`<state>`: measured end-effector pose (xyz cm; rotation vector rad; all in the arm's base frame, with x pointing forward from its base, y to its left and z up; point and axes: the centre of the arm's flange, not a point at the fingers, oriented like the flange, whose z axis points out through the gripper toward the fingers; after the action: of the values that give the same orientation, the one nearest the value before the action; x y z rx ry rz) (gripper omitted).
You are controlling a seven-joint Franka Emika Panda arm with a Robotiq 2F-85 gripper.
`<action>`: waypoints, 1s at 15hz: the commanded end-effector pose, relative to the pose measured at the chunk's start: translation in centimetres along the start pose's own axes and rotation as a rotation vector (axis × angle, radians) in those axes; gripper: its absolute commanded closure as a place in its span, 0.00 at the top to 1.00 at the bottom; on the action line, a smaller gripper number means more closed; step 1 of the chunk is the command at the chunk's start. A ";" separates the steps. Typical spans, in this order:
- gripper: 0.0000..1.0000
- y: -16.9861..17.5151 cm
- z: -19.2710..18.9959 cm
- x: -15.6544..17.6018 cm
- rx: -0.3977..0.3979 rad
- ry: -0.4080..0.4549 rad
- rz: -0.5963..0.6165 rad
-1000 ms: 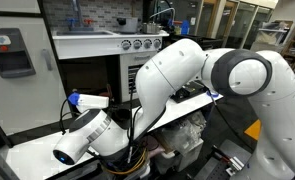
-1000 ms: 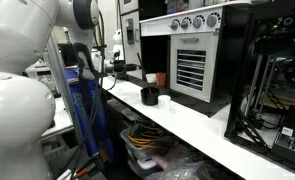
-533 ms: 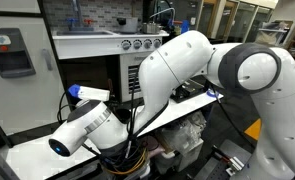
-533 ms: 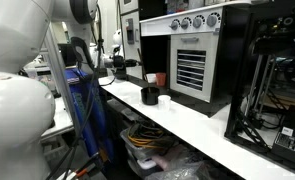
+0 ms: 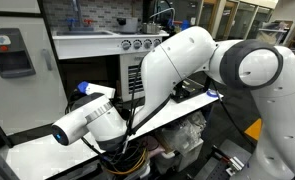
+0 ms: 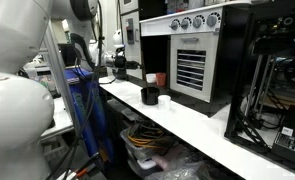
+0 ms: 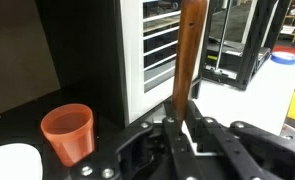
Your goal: Use the spoon to stir the contents of the black cup
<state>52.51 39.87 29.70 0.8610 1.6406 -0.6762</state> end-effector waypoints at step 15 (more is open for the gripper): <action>0.04 -0.9 3.6 -0.9 0.005 -0.049 0.003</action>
<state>54.68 36.33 29.21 0.8561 1.5806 -0.7272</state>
